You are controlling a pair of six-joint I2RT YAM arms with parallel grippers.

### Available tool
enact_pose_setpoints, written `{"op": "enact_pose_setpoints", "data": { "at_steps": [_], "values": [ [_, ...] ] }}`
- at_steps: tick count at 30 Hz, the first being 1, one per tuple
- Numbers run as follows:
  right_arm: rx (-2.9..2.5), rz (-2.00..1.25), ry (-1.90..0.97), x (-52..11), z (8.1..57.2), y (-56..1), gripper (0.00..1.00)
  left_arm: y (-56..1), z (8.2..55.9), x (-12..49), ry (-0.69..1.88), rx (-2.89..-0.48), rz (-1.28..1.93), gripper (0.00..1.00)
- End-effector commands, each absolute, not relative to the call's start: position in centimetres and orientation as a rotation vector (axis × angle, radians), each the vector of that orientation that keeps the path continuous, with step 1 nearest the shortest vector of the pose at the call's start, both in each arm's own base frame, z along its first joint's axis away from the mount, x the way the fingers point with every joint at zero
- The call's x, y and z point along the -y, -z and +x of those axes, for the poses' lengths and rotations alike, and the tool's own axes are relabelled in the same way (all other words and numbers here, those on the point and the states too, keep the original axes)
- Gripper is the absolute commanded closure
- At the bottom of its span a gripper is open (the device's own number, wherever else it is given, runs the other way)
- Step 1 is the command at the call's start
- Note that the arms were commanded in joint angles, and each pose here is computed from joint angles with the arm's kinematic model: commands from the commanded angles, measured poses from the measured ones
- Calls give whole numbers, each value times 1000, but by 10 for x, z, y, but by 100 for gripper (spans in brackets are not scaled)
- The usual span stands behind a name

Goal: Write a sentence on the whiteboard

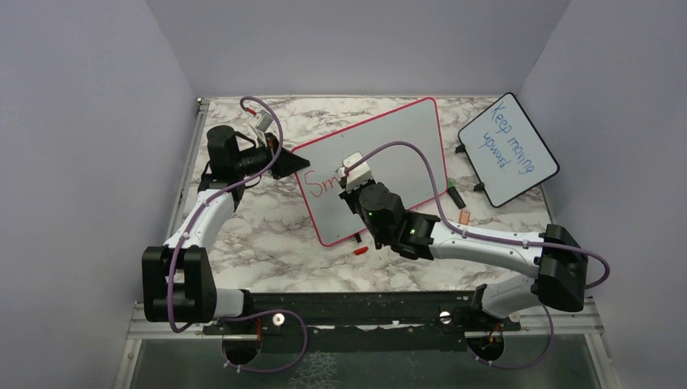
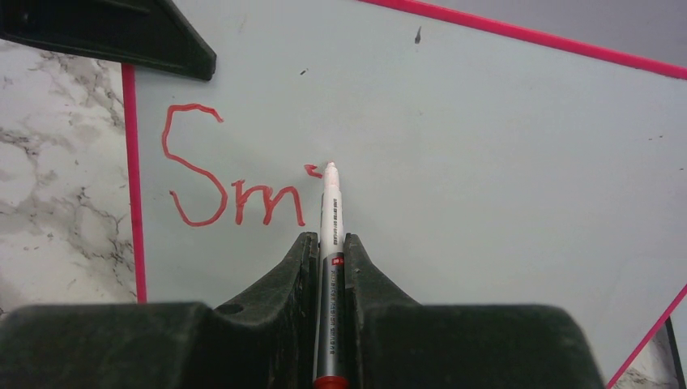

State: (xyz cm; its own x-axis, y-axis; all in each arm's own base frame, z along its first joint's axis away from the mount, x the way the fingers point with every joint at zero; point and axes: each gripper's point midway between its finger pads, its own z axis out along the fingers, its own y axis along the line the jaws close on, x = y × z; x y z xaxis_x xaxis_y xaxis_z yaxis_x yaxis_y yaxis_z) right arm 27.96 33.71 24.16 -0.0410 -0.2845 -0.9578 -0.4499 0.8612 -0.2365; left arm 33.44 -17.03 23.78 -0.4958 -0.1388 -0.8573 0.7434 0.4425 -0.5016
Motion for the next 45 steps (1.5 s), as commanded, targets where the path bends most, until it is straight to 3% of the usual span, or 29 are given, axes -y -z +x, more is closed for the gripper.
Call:
{"op": "enact_pose_setpoints", "data": {
  "at_steps": [1,45],
  "values": [
    [-1637,-575,-183,-331,275,-248,99,-209,341,168,1097,-1832,520,100],
    [-1766,-646,-145,-330,268,-197,99,-208,342,168,1102,-1834,522,100]
  ]
}}
